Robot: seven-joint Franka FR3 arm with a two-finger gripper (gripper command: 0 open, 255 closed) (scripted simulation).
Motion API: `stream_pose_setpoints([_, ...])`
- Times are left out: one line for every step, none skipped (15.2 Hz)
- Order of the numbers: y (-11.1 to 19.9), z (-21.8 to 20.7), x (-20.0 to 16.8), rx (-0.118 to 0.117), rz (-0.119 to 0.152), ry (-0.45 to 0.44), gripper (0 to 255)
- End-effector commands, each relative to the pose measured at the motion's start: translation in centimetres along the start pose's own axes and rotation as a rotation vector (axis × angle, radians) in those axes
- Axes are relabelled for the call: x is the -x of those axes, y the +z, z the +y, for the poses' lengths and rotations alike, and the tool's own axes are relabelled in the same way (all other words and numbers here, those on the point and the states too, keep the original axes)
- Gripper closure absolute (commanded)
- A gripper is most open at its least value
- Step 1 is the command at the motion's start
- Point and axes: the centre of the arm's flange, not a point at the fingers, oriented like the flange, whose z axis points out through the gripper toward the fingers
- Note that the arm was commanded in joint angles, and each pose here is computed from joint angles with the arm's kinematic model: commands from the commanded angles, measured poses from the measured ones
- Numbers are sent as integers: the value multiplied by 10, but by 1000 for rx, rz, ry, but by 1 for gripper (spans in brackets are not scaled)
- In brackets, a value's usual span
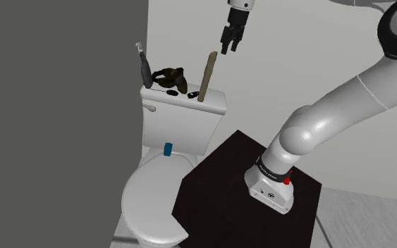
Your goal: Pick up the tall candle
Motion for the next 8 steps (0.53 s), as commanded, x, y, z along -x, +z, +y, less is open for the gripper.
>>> stream_pose_setpoints([3, 15, -22, -4, -3, -1, 0])
stream_pose_setpoints([5, 23, -33, -6, -5, -2, 0])
stream_pose_setpoints([7, 30, -44, -8, -6, -2, 0])
stream_pose_setpoints([9, 38, -55, -10, -8, -3, 0])
stream_pose_setpoints([12, 46, -65, -12, -10, -3, 0])
stream_pose_setpoints([14, 54, -76, -14, -11, -3, 0])
stream_pose_setpoints([16, 61, -87, -16, -13, -4, 0])
stream_pose_setpoints([19, 69, -98, -18, -14, -4, 0])
